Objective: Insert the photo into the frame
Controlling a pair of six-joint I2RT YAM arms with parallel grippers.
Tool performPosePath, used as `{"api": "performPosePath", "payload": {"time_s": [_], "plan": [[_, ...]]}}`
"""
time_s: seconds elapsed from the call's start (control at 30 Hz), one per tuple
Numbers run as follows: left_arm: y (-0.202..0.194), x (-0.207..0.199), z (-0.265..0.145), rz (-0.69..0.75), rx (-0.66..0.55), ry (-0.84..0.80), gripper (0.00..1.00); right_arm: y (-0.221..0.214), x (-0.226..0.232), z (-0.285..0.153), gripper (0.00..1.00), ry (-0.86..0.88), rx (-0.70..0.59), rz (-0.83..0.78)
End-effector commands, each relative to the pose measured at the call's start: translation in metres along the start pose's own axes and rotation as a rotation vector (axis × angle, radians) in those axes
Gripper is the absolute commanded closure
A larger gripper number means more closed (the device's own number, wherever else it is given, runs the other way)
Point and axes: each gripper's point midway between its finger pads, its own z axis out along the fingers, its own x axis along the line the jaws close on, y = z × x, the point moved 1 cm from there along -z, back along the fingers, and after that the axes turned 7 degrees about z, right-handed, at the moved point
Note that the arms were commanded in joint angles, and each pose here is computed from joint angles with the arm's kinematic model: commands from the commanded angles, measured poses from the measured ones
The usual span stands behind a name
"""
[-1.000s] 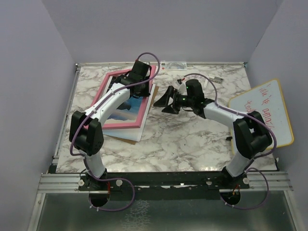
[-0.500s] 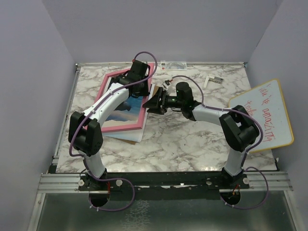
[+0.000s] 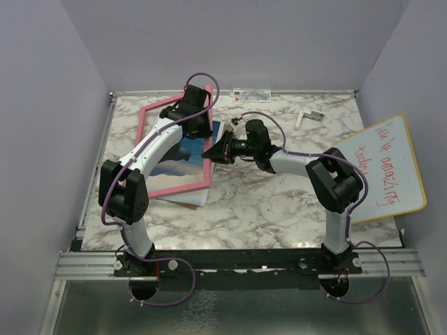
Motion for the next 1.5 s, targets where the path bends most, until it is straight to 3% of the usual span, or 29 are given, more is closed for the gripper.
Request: {"api": "performPosePath", "payload": {"time_s": [0.0,0.13,0.4,0.53,0.83,1.07,1.47], "plan": [[0.019,0.007,-0.013,-0.042,-0.049,-0.020,0.69,0.001,0.028,0.005,0.93,0.096,0.008,-0.088],[0.032,0.013,-0.026,-0.058,-0.082,-0.042,0.48,0.003,0.038,0.005,0.99,0.121,0.005,-0.118],[0.069,0.032,-0.074,-0.099,-0.206,-0.064,0.13,0.004,0.071,-0.002,0.99,0.183,-0.009,-0.168],[0.083,0.036,-0.099,-0.070,-0.272,-0.069,0.03,0.003,0.089,-0.009,0.99,0.206,-0.020,-0.203],[0.094,0.033,-0.133,-0.030,-0.342,-0.102,0.01,0.001,0.112,-0.044,0.99,0.182,-0.086,-0.253],[0.090,0.004,-0.139,-0.026,-0.301,-0.271,0.01,0.014,0.111,-0.095,0.99,0.089,-0.208,-0.264],[0.097,-0.016,-0.154,0.007,-0.320,-0.381,0.01,0.022,0.078,-0.214,0.99,-0.332,-0.425,-0.249]]}}
